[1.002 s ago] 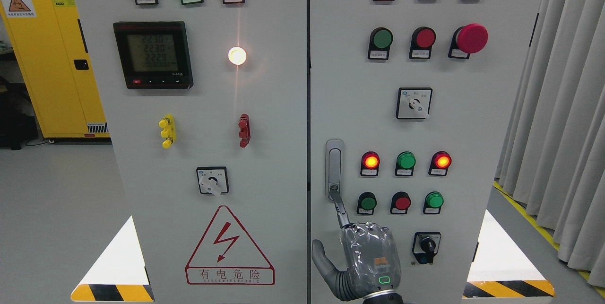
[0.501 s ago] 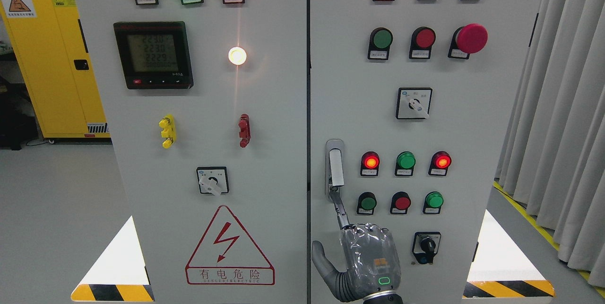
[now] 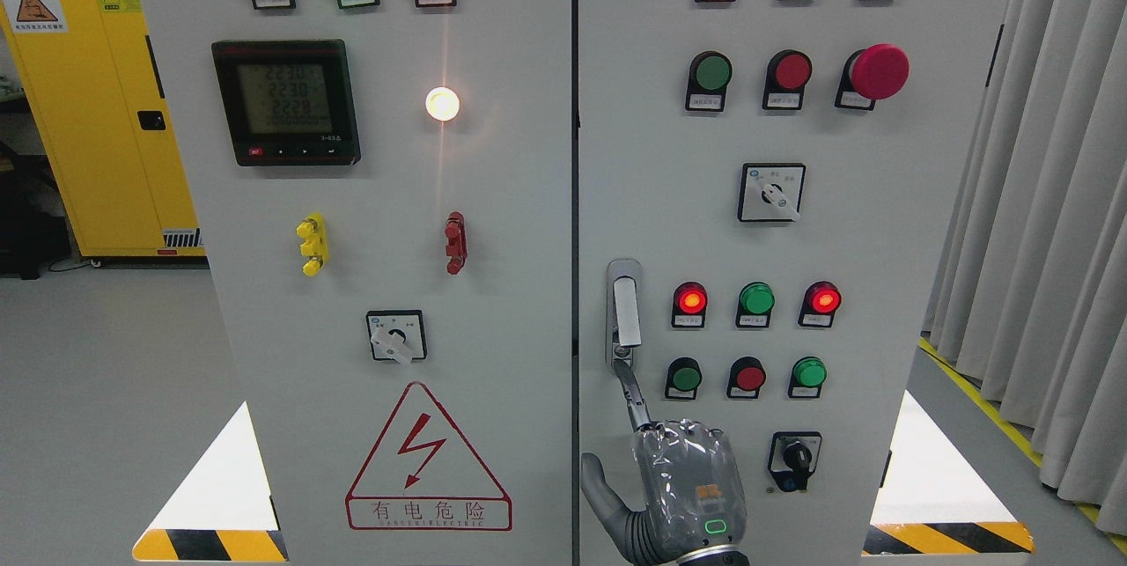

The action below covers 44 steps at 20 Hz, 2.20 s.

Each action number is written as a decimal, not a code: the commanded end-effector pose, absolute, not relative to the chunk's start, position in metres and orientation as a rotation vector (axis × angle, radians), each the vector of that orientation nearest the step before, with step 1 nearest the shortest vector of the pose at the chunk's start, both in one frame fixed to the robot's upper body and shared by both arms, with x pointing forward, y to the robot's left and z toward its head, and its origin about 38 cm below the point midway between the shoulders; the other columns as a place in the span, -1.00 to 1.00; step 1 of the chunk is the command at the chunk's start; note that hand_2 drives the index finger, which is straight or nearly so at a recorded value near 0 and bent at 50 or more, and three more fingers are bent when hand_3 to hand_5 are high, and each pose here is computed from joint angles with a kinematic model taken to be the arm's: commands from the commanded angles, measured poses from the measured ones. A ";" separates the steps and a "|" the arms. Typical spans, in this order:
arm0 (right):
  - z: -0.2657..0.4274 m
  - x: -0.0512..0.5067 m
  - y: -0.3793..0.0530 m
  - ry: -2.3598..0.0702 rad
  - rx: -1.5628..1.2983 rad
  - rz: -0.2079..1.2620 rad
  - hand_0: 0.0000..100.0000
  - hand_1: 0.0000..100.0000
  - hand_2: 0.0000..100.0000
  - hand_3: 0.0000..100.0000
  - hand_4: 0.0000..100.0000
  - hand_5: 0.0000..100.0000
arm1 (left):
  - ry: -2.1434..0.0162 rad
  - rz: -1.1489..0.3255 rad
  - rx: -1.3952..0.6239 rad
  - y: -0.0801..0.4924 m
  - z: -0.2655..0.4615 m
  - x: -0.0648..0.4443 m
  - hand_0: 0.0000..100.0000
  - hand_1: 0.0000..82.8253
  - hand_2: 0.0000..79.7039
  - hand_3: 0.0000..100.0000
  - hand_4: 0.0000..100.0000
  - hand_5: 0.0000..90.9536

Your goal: Release door handle

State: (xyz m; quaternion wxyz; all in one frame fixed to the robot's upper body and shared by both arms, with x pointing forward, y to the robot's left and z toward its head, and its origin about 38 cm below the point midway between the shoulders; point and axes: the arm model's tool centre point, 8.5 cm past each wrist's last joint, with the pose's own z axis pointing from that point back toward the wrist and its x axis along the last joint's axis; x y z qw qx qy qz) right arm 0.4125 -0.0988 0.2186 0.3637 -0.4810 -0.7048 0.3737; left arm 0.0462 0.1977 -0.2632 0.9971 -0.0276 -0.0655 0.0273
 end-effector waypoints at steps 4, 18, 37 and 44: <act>0.219 0.411 -0.100 -1.819 -1.242 0.950 0.11 -0.41 -0.92 1.00 1.00 1.00 | -0.132 0.055 -0.055 0.198 -0.263 0.046 -0.76 0.34 -1.00 -1.00 -1.00 -1.00; 0.232 0.405 -0.100 -1.865 -1.255 0.918 0.11 -0.41 -0.92 1.00 1.00 1.00 | -0.132 0.055 -0.055 0.198 -0.263 0.046 -0.76 0.34 -1.00 -1.00 -1.00 -1.00; 0.241 0.391 -0.107 -1.911 -1.277 0.855 0.57 -0.26 -0.47 0.25 0.41 0.25 | -0.132 0.055 -0.055 0.198 -0.263 0.046 -0.76 0.34 -1.00 -1.00 -1.00 -1.00; 0.252 0.387 -0.109 -1.929 -1.286 0.836 0.55 -0.27 0.13 0.57 0.50 0.29 | -0.132 0.055 -0.055 0.198 -0.263 0.046 -0.76 0.34 -1.00 -1.00 -1.00 -1.00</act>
